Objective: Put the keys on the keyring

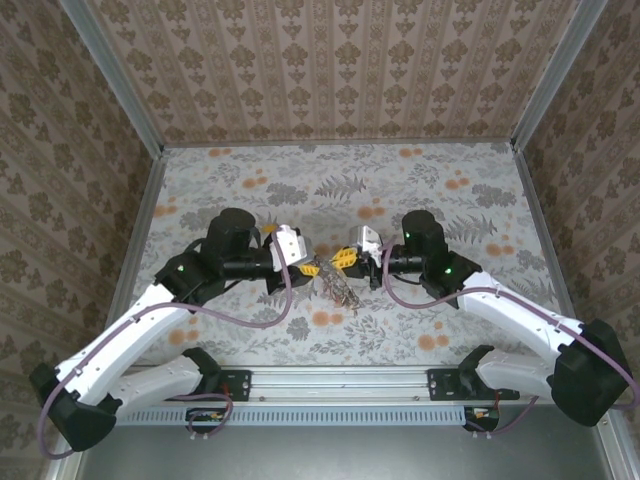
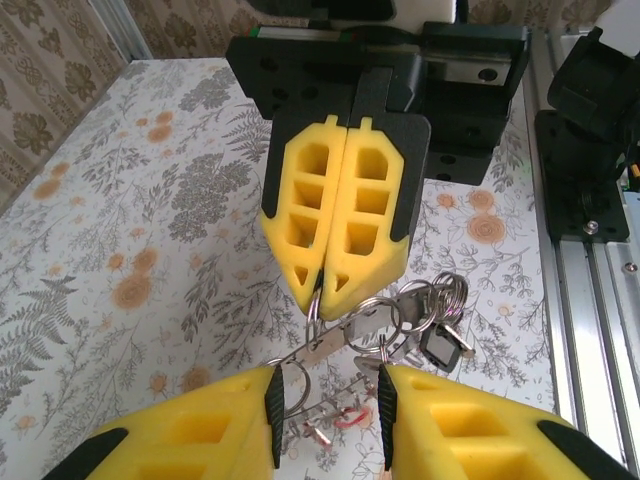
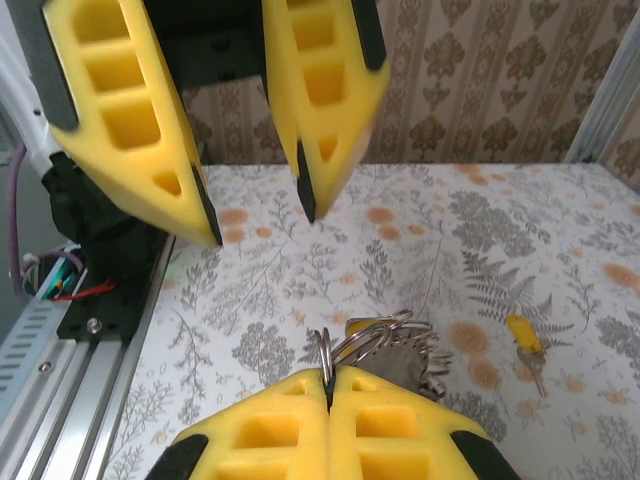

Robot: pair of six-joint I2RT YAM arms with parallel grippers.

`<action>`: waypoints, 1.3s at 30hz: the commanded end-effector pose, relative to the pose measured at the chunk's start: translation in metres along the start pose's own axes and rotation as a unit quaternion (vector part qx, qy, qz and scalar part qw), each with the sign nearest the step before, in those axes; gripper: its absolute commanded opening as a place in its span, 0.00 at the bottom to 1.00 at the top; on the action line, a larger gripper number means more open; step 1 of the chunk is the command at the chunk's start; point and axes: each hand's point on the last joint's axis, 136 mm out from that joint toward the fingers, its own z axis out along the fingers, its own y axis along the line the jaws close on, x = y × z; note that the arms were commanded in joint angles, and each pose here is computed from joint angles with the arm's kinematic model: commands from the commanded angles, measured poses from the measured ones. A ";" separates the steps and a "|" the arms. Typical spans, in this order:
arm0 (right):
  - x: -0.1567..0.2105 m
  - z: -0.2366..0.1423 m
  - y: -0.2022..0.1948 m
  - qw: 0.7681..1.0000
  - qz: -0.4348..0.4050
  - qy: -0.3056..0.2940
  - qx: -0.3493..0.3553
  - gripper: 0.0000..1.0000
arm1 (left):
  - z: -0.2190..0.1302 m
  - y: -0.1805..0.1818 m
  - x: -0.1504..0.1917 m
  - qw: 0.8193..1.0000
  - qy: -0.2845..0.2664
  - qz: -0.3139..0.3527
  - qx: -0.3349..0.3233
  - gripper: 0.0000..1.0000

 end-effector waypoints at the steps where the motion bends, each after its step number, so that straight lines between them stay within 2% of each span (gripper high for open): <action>1: -0.040 -0.008 0.006 0.997 -0.018 -0.079 -0.012 0.00 | 0.006 0.000 -0.004 1.000 -0.015 -0.012 0.012 0.31; 3: -0.040 -0.007 0.005 0.996 -0.012 -0.086 -0.013 0.00 | 0.010 0.002 -0.003 1.000 -0.015 -0.011 0.013 0.28; 14: -0.040 -0.003 0.009 0.995 -0.008 -0.094 -0.031 0.00 | 0.020 0.011 0.001 1.000 -0.007 -0.009 0.006 0.25; 19: -0.037 -0.001 0.012 0.995 -0.011 -0.089 -0.038 0.00 | 0.021 0.008 0.001 1.000 -0.005 -0.004 0.017 0.02; 20: -0.037 -0.001 0.012 0.995 -0.012 -0.089 -0.038 0.00 | 0.021 0.008 0.001 1.000 -0.004 -0.004 0.020 0.00; 28: -0.031 0.001 0.014 0.996 -0.022 -0.067 -0.048 0.00 | 0.022 0.000 -0.009 0.998 -0.014 0.002 0.055 0.00; 31: -0.023 0.000 0.014 0.998 -0.029 -0.039 -0.042 0.00 | 0.020 -0.006 -0.013 0.997 -0.019 0.005 0.073 0.00; 32: -0.018 -0.001 0.013 0.998 -0.034 -0.024 -0.038 0.04 | 0.020 -0.007 -0.013 0.997 -0.017 0.005 0.075 0.00; 33: -0.013 -0.002 0.012 0.999 -0.041 -0.006 -0.031 0.13 | 0.019 -0.008 -0.012 0.997 -0.014 0.004 0.079 0.00; 37: 0.000 -0.013 0.015 0.996 -0.077 0.049 -0.019 0.22 | 0.019 -0.012 -0.010 0.996 -0.012 0.000 0.092 0.00; 39: 0.003 -0.017 0.017 0.994 -0.085 0.066 -0.023 0.22 | 0.020 -0.013 -0.008 0.995 -0.010 -0.004 0.095 0.00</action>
